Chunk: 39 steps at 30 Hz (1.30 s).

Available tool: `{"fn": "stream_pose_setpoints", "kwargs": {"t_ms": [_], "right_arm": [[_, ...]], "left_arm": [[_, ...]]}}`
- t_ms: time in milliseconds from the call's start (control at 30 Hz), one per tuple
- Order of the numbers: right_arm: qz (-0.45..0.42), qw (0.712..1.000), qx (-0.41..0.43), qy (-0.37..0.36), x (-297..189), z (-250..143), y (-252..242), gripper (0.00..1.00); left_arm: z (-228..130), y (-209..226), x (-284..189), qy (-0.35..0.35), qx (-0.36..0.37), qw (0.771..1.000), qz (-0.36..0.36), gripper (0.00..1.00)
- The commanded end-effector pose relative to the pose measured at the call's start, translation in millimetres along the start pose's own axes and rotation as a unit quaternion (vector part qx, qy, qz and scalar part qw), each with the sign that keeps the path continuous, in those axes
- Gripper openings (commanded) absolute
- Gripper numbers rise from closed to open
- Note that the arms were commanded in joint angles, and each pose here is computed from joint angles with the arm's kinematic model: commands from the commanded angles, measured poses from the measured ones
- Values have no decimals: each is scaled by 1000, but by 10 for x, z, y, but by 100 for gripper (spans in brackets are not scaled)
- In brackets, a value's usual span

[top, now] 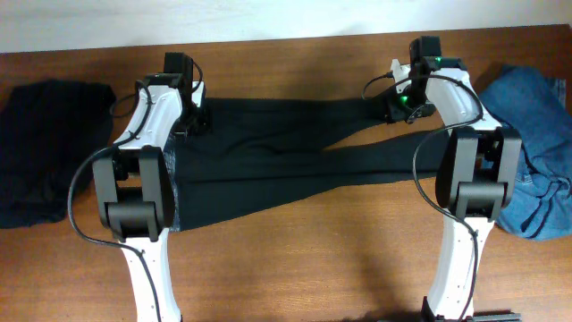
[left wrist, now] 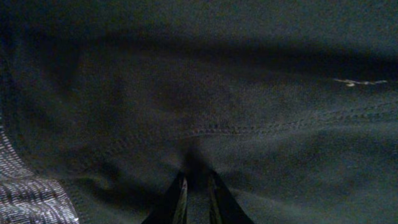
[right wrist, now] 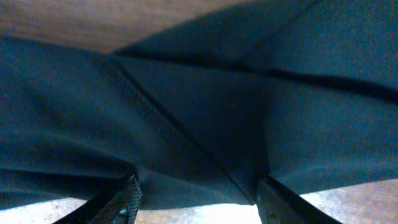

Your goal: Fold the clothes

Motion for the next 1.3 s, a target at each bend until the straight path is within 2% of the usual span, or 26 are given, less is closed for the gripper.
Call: {"fn": "stream_pose_setpoints", "kwargs": {"t_ms": [0,300,400,567,633,700,933,1000,1033,1267], "right_arm": [[-6,1000,2,22,40,-80,-45,66],[-3,996,11,92,-2,-327,-45,66],[-5,998,25,63,-174,-216,-36,66],[-45,998,30,-35,-723,151,-100,67],[-61,995,33,-65,-894,279,-160,78],[-65,993,38,-86,-995,359,-218,83],[-74,985,56,-146,-1141,561,-459,83],[-71,984,61,-149,-1088,578,-521,83],[-69,984,63,-150,-1063,589,-550,83],[-22,989,70,-129,-735,571,-661,82]], "left_arm": [[-160,1,311,51,7,999,2,13],[-147,15,260,48,8,999,8,12],[-143,16,259,47,8,999,9,12],[-131,18,255,44,8,999,9,13],[-123,18,256,42,7,999,9,16],[-110,21,257,38,5,999,10,19],[-84,21,259,30,-8,999,10,29],[-84,22,259,30,-8,999,10,46],[-84,22,259,30,-8,999,10,49],[-77,23,259,28,-8,1000,10,49]]}}
Point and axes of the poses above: each gripper's point midway between its finger pads, its own x axis out along the fingers, its own y axis along the line the jaws close on, z = x × y, the point moved 7 cm from there along -x, back along the fingers, and after that the axes turned 11 degrees about x, right-handed, at the moved point
